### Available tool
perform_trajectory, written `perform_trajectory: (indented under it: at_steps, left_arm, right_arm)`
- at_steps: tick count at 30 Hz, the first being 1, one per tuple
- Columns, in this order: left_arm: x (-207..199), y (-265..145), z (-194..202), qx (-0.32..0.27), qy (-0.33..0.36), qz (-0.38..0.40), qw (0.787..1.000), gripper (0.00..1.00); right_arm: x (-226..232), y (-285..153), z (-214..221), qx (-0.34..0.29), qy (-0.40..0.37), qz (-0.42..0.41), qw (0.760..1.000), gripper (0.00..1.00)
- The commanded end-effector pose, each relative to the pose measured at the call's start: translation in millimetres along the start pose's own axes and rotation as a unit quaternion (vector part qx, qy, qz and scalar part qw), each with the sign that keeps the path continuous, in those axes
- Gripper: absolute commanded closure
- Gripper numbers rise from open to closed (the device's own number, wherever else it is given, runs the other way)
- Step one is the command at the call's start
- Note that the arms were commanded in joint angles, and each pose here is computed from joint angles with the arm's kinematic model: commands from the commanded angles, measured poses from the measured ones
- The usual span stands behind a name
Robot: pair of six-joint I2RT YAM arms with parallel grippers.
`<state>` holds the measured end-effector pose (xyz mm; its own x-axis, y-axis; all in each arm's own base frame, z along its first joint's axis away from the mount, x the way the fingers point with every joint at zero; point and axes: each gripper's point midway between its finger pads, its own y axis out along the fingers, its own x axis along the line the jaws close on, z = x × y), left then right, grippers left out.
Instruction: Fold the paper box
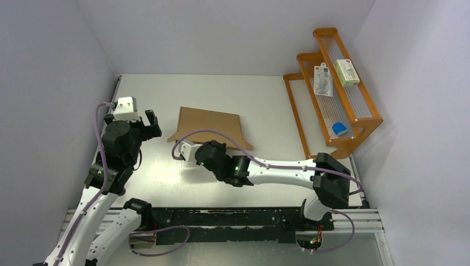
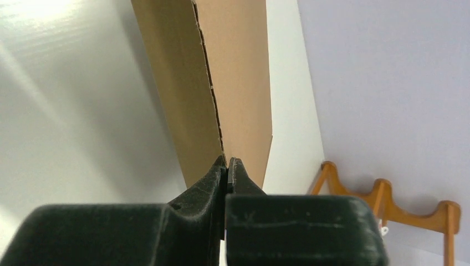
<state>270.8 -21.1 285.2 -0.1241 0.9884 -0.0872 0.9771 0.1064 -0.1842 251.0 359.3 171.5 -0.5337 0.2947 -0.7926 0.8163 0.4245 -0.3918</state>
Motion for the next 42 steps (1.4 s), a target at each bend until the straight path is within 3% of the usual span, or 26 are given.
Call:
perform_trajectory:
  at_steps: [1,16,23,30,42]
  left_arm:
    - [-8,-11,-30,-0.016,-0.01,0.027,0.999,0.04]
    - [-28,-33,-60,-0.008,0.005,0.094,0.995,0.03]
    - [-58,-27,-43,0.027,0.012,0.168,0.985,0.03]
    - [-64,-16,-22,0.063,0.022,0.175,0.982,0.03]
    - [-61,3,7,0.111,0.032,0.149,0.982,0.03]
  right_arm:
    - [1,-13,2,0.02,0.023,-0.094,0.995,1.0]
    - [-72,-31,-2,0.018,0.114,-0.236,0.965,1.0]
    - [-92,-13,9,0.008,0.146,-0.292,0.945,1.0]
    - [-106,16,20,0.014,0.145,-0.313,0.939,0.99]
    - [-90,60,29,0.039,0.14,-0.33,0.933,0.85]
